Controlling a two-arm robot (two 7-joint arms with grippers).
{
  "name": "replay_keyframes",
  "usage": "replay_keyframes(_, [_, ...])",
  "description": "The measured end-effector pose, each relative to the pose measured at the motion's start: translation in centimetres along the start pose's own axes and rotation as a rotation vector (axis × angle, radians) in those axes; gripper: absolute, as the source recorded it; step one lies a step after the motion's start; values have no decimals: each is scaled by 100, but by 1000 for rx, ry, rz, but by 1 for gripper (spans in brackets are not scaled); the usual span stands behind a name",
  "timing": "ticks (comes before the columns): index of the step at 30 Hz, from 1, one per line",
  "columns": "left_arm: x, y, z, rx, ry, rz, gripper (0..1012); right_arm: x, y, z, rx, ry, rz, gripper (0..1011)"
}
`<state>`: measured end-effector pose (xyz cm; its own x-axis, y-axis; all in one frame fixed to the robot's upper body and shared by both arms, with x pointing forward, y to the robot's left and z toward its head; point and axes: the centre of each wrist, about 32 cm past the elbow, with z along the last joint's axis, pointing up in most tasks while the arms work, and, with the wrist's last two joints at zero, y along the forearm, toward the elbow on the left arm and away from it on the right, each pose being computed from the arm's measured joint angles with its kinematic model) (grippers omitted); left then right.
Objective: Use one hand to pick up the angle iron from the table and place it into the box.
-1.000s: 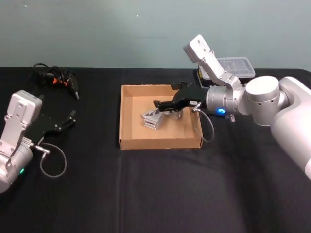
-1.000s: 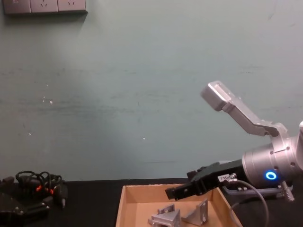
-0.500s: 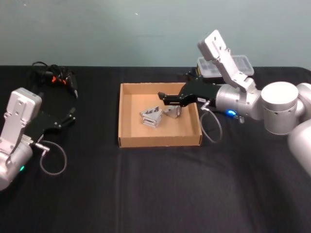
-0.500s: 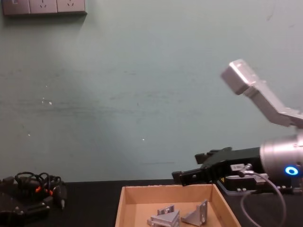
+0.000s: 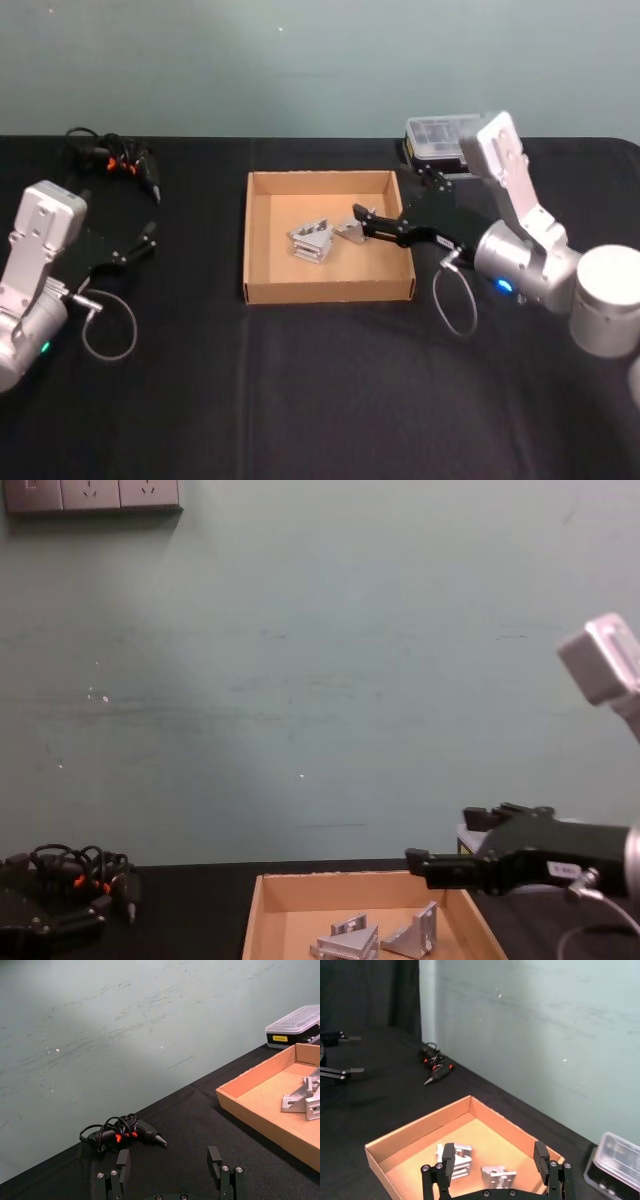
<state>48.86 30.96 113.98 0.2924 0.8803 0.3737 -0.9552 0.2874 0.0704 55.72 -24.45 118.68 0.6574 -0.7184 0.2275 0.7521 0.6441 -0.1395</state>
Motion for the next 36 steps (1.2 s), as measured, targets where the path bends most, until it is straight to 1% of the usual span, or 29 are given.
replay_keyframes(1, [0,0,0,0,0,0,1011,-14,-23,-28,9,1,-8,1004])
replay_keyframes(2, [0,0,0,0,0,0,1011,-45,-63,-81,25,0,-24,1004])
replay_keyframes(5, [0,0,0,0,0,0,1012,-89,-116,-159,46,0,-48,1004])
replay_keyframes(7, [0,0,0,0,0,0,1011,-148,-163,-252,67,-2,-76,1004])
replay_keyframes(8, [0,0,0,0,0,0,1011,-148,-163,-252,67,-2,-76,1004])
replay_keyframes(9, [0,0,0,0,0,0,1011,-190,-183,-303,71,-4,-90,1004])
replay_keyframes(11, [0,0,0,0,0,0,1011,-226,-197,-344,73,-12,-105,1004])
replay_keyframes(12, [0,0,0,0,0,0,1011,-262,-208,-385,71,-18,-116,1004])
replay_keyframes(16, [0,0,0,0,0,0,1011,-318,-218,-456,57,-34,-132,1004])
replay_keyframes(36, [0,0,0,0,0,0,1011,-305,-218,-441,63,-30,-129,1004])
